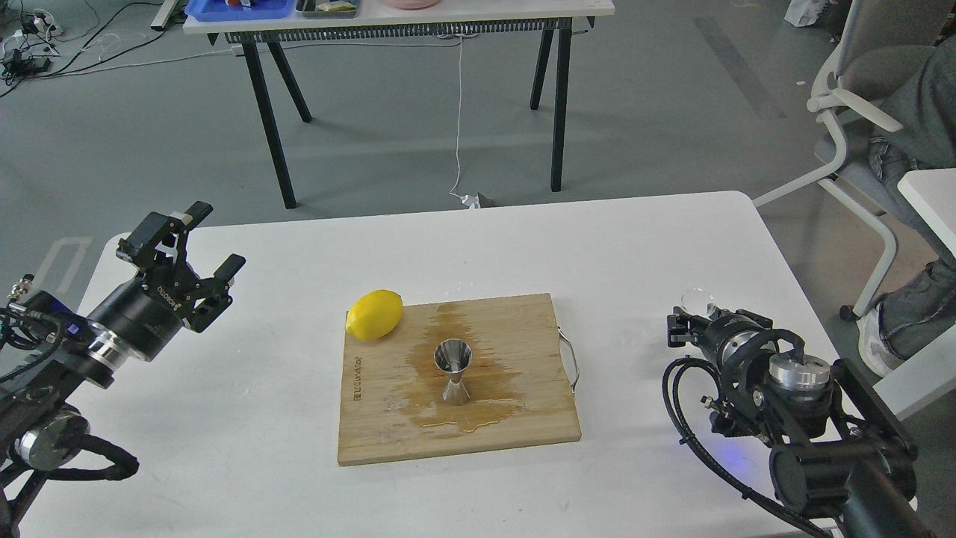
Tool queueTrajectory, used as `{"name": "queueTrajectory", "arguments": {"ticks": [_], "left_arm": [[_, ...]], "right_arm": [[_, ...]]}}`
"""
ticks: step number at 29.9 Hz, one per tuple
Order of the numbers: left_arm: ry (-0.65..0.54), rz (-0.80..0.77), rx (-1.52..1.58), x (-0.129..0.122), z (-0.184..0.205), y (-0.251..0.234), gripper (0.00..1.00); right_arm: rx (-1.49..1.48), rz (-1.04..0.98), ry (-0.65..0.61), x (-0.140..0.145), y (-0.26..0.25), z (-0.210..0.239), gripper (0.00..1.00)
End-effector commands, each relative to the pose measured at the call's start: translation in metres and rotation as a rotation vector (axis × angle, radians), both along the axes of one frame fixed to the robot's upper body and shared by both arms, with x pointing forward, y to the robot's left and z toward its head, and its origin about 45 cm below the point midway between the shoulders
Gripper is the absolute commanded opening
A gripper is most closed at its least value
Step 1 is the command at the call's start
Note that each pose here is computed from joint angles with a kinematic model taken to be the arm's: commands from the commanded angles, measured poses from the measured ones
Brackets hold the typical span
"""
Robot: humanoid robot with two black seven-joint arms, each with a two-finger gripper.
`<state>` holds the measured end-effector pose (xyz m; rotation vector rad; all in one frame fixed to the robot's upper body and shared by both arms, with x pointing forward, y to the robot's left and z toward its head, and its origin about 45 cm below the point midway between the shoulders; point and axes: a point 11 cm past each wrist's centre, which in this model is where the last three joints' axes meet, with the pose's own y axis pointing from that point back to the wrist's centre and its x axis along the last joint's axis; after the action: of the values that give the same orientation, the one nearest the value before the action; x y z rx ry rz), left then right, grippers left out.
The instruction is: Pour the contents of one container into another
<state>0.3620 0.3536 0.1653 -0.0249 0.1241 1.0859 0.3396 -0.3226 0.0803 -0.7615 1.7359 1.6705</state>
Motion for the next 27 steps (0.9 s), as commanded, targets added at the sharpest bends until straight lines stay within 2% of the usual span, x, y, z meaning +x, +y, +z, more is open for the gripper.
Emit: {"name": "queueTrajectory", "arguments": {"ticks": [1,18,27], "left_arm": [[0.002,0.000,-0.001,0.000,-0.001,0.000,0.99],[0.001,0.001,0.001,-0.001,0.000,0.000,0.99],[0.001,0.002,0.001,0.000,0.000,0.001,0.99]], "right_arm": [[0.010,-0.004,0.011,-0.006,0.000,-0.004,0.37],[0.022,-0.021,0.005,-0.021,-0.005,-0.005,0.38],[0.020,-0.026,0.019,-0.026,-0.006,-0.009,0.45]]}}
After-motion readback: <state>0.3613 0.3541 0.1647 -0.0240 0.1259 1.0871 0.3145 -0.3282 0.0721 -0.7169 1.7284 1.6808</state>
